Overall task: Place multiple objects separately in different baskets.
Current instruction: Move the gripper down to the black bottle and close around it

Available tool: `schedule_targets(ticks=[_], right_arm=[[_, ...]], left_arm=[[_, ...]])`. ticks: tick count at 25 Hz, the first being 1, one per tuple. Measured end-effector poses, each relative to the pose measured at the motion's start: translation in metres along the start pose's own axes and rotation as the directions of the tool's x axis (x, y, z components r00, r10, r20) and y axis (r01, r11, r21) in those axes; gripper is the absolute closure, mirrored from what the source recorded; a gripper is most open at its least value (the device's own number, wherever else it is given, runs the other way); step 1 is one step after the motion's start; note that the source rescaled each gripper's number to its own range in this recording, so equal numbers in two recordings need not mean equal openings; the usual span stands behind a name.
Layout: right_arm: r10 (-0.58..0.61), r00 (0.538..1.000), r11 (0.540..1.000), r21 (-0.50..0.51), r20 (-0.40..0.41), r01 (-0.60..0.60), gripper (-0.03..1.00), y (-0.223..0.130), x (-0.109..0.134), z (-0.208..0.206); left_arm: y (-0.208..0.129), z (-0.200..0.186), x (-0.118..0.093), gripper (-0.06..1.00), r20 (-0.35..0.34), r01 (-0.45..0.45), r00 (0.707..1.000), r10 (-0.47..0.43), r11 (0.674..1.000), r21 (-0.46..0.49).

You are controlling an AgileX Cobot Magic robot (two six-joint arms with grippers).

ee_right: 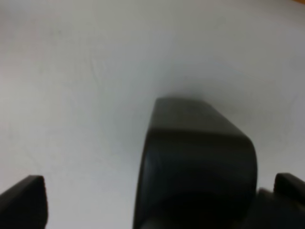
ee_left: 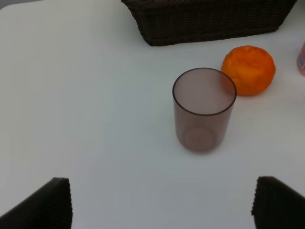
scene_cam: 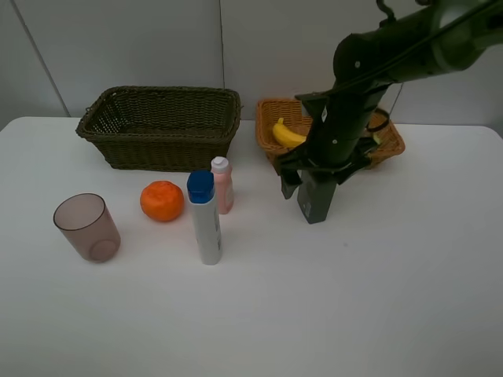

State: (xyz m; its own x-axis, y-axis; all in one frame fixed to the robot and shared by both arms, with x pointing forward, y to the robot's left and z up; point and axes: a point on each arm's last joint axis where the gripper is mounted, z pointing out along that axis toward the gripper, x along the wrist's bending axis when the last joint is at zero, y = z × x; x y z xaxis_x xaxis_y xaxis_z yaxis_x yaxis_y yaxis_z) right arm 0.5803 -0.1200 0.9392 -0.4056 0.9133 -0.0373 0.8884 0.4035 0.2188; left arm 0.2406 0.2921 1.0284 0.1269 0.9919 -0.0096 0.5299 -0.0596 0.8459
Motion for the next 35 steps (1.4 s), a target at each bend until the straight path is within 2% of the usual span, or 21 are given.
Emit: schedule_targets(ticks=[13,15,16,19,21,35], right_arm=[[0.001,1.0,1.0,-0.005,-0.003,-0.001,0.0,0.001,0.0,0.002],[0.001,1.0,1.0,0.001,-0.002,-0.001,0.11,0.0,0.0,0.002],[0.001,1.0,1.0,0.002,-0.002,-0.001,0.21,0.0,0.0,0.002],[-0.001,1.0,1.0,0.008,0.002,0.001,0.61,0.0,0.0,0.002],[-0.006,1.0,1.0,0.008,0.007,0.006,0.92,0.0,-0.001,0.002],[-0.006,1.0,1.0,-0.003,0.009,0.007,0.91,-0.001,-0.001,-0.01]], left_arm=[[0.0,0.0,0.0,-0.06,0.0,0.0,1.0,0.0,1.0,0.0],[0.0,0.0,0.0,-0.06,0.0,0.0,1.0,0.0,1.0,0.0],[0.0,0.0,0.0,-0.06,0.0,0.0,1.0,0.0,1.0,0.0],[0.0,0.0,0.0,-0.06,0.0,0.0,1.0,0.0,1.0,0.0],[0.0,0.0,0.0,-0.06,0.0,0.0,1.0,0.0,1.0,0.0],[0.0,0.0,0.0,-0.06,0.0,0.0,1.0,0.0,1.0,0.0]])
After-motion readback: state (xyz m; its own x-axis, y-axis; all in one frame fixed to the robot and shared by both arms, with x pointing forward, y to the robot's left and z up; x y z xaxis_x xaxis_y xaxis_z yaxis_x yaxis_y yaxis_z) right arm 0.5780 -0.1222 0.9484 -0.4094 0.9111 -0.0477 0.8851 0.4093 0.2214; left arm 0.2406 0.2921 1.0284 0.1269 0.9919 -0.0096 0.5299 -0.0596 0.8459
